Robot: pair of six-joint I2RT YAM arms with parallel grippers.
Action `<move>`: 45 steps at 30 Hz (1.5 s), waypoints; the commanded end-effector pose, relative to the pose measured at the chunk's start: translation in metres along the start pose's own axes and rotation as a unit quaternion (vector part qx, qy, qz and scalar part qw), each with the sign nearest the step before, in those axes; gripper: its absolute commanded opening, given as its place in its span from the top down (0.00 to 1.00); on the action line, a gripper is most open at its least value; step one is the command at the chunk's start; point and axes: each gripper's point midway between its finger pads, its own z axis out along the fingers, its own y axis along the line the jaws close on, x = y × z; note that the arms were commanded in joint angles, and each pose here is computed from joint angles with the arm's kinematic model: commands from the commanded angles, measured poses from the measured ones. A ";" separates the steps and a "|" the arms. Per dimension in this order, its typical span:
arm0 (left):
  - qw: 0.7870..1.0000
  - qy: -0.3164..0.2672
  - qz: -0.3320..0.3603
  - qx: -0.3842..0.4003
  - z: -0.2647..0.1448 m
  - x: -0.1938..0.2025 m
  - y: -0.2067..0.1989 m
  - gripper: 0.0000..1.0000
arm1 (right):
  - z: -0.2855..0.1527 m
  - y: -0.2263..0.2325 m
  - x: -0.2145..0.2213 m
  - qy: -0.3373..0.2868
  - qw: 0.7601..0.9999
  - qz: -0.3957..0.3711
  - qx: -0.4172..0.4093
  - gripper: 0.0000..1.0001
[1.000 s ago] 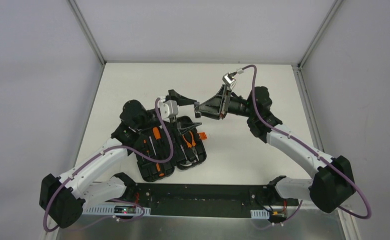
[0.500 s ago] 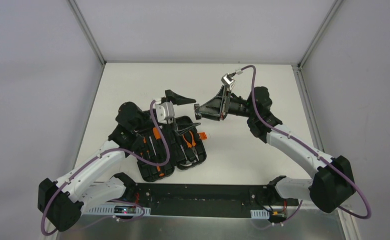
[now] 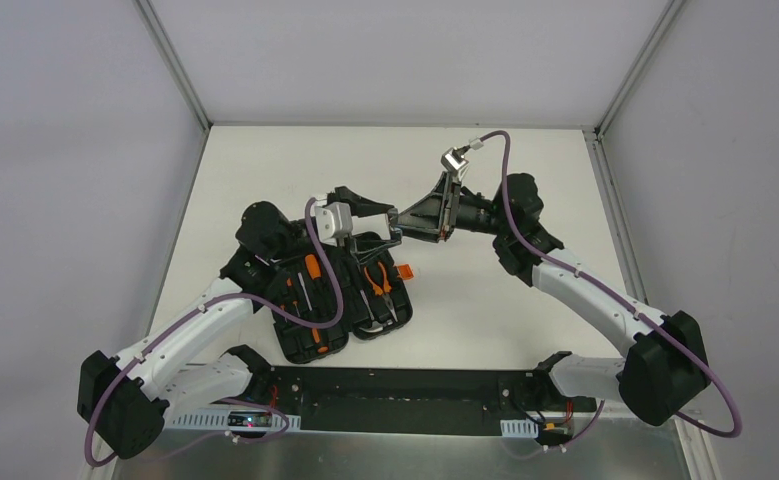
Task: Pack the tool kit
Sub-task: Place the tool in the toolbox.
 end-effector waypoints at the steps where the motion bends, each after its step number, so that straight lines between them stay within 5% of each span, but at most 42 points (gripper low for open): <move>1: 0.999 -0.034 0.026 0.001 0.001 -0.026 0.002 0.49 | 0.002 0.015 -0.001 0.005 0.999 -0.029 -0.025 0.55; 8: 0.994 0.060 -0.038 -0.078 -0.012 0.004 0.021 0.53 | -0.012 -0.018 -0.016 -0.028 0.998 -0.028 0.052 0.44; 13: 0.970 0.172 -0.107 -0.137 -0.032 0.045 0.029 0.54 | -0.042 -0.061 -0.032 -0.070 0.983 -0.035 0.164 0.37; 20: 0.908 0.302 -0.188 -0.220 -0.059 0.101 0.039 0.56 | -0.103 -0.125 -0.035 -0.114 0.923 -0.072 0.361 0.31; 25: 0.842 0.404 -0.246 -0.259 -0.072 0.146 0.045 0.56 | -0.140 -0.144 -0.032 -0.134 0.877 -0.096 0.452 0.31; 39: 0.722 0.535 -0.343 -0.276 -0.072 0.253 0.060 0.55 | -0.168 -0.150 -0.016 -0.141 0.852 -0.109 0.492 0.31; 45: 0.690 0.576 -0.339 -0.277 -0.078 0.278 0.063 0.51 | -0.172 -0.151 -0.013 -0.138 0.850 -0.114 0.496 0.31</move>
